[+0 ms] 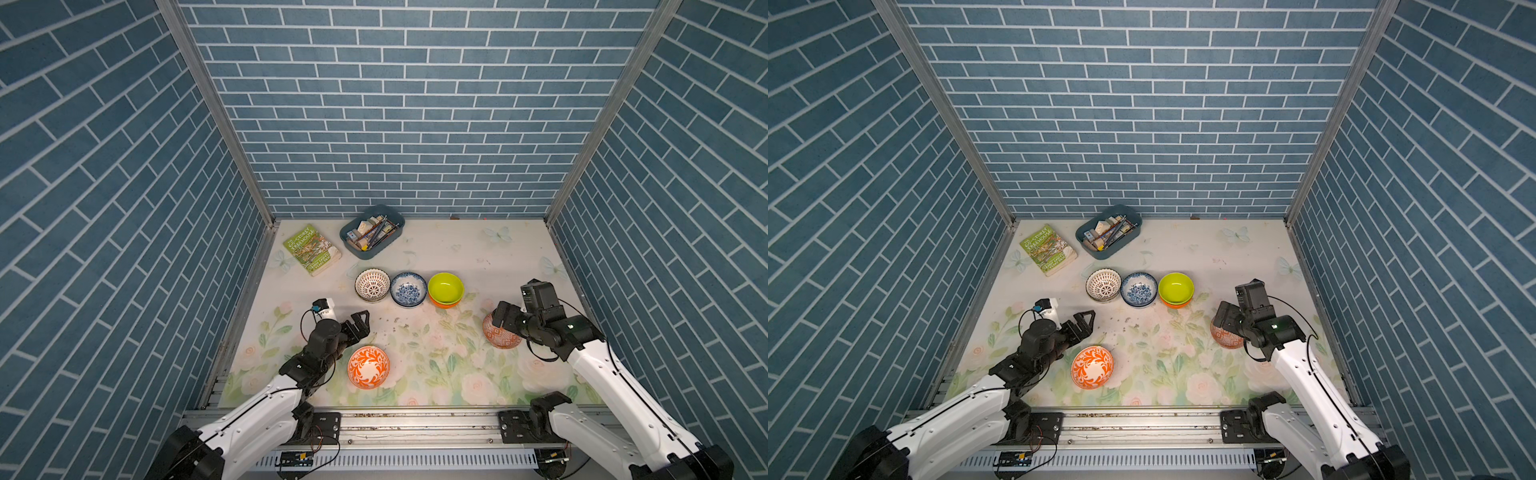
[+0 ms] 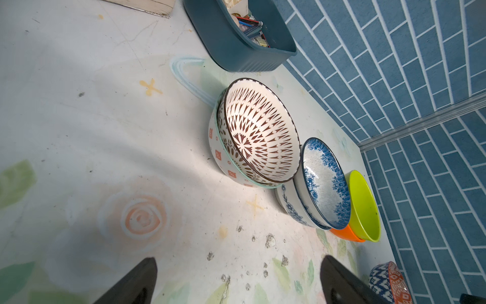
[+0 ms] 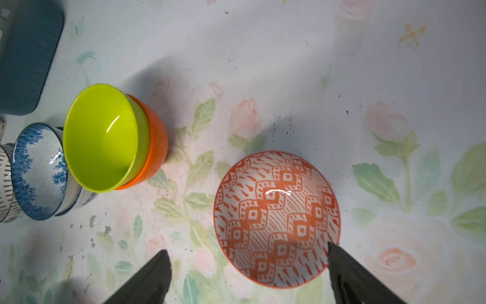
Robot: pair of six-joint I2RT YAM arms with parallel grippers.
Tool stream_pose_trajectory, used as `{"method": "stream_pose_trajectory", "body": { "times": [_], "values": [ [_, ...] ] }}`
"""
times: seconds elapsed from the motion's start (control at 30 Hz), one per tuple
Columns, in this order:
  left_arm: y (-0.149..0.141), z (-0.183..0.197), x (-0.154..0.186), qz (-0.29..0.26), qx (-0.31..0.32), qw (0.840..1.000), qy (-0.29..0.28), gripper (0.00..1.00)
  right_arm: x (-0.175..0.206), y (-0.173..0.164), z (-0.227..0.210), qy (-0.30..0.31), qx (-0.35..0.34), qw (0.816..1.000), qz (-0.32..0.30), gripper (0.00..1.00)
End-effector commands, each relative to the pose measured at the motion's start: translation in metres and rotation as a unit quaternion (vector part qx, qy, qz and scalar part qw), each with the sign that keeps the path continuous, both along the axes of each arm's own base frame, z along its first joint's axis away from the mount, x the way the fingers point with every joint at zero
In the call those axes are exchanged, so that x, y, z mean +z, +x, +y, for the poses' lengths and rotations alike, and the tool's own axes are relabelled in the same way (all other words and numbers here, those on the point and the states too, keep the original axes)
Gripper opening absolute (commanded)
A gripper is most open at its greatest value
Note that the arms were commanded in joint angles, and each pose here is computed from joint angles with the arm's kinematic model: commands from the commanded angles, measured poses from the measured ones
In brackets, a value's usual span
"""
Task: Stack the bowls
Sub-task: Move the bowl to the center of the board.
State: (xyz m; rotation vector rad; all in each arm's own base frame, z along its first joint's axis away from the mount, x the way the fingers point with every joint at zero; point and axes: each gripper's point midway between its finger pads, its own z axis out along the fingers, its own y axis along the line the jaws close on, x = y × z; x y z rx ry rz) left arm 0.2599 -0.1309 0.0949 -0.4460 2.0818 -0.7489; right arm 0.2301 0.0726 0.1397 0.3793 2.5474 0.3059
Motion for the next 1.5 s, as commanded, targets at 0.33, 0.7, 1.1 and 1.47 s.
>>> {"method": "stream_pose_trajectory", "body": {
  "times": [0.33,0.7,1.1,1.47],
  "values": [
    [0.001,-0.001,0.009,-0.016,-0.004,1.0,-0.011,1.0,-0.042,-0.029,-0.019,-0.003,-0.044,0.997,0.06,0.9],
    [0.001,-0.002,0.01,-0.022,-0.008,1.0,-0.01,1.0,-0.071,-0.038,-0.028,0.003,-0.091,0.992,0.087,0.73],
    [0.002,-0.002,0.009,-0.023,-0.009,1.0,-0.001,1.0,-0.096,-0.032,-0.019,0.036,-0.088,0.99,0.101,0.29],
    [0.003,-0.002,0.009,-0.021,-0.007,1.0,-0.001,1.0,-0.091,-0.021,0.013,0.096,-0.023,0.99,0.096,0.0]
  ]
}}
